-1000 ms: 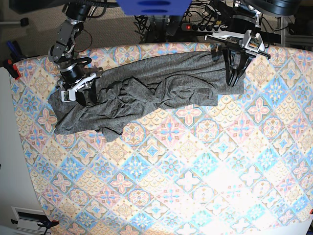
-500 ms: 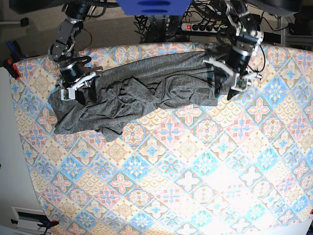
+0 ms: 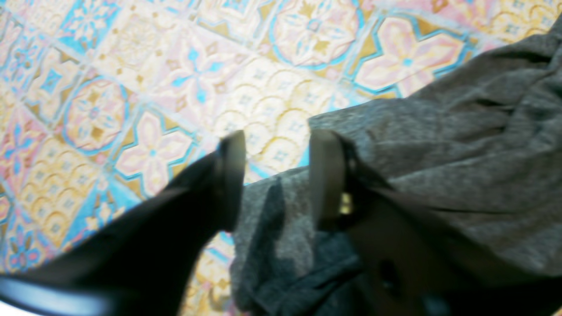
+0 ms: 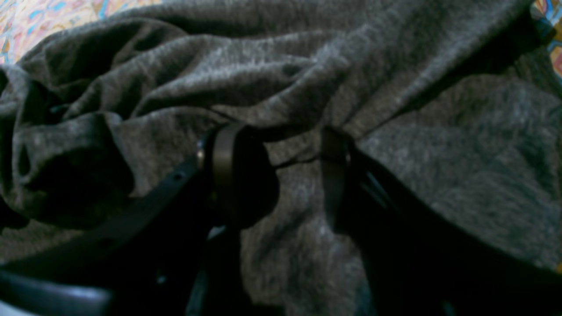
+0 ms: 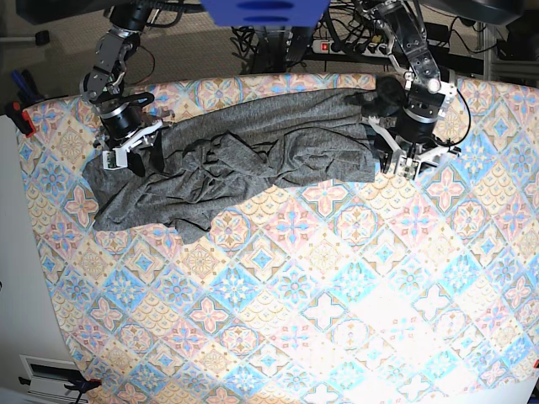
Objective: Layout the t-shirt on the table in an organized manner, then fold the t-shirt properly
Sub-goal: 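Regrasp the strip end with the left gripper and pull it outward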
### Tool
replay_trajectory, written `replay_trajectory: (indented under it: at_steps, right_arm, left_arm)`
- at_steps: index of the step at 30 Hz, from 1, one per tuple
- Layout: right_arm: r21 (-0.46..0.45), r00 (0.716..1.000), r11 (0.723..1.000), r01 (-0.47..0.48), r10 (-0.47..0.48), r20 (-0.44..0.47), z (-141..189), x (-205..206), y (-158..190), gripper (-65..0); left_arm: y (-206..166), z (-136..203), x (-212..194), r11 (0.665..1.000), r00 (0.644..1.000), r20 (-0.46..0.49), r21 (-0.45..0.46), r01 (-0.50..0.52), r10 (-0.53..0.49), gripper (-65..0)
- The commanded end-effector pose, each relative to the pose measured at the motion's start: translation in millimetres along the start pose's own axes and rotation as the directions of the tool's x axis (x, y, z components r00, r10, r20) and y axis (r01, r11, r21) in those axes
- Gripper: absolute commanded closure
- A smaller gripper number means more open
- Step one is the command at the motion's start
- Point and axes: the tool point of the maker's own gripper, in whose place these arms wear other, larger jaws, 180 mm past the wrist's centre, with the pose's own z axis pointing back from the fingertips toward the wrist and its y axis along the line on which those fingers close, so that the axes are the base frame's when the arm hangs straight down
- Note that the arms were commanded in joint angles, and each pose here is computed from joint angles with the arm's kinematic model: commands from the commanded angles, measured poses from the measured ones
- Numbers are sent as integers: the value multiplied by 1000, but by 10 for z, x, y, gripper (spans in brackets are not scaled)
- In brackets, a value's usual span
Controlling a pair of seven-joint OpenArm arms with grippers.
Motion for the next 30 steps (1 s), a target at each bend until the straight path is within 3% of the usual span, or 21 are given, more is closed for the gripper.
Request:
replay_trajectory:
  at_steps: [1,9,16,30]
  right_arm:
    - [-14,1000,1000,-19,19,3,16,53,-65,-258]
    - [-14,1000,1000,-18,18,2,20,46,-65,-258]
    - [-14,1000,1000,-14,13,-21,87,-63,-54,-258]
    - [-19,999,999,-25,25,-28,115,-68,-103,-258]
  left_arm:
    - [20,5,160,1000,998,57,7,-6,6,-313]
    - [-294,-358,-24,993,997,-75,-119,-14,5,-324]
    - [-288,-445,81,992,998,-56,-122,-25,18,-324]
    - [-273,-762,-338,977,975,-178,-142,-156,130,-323]
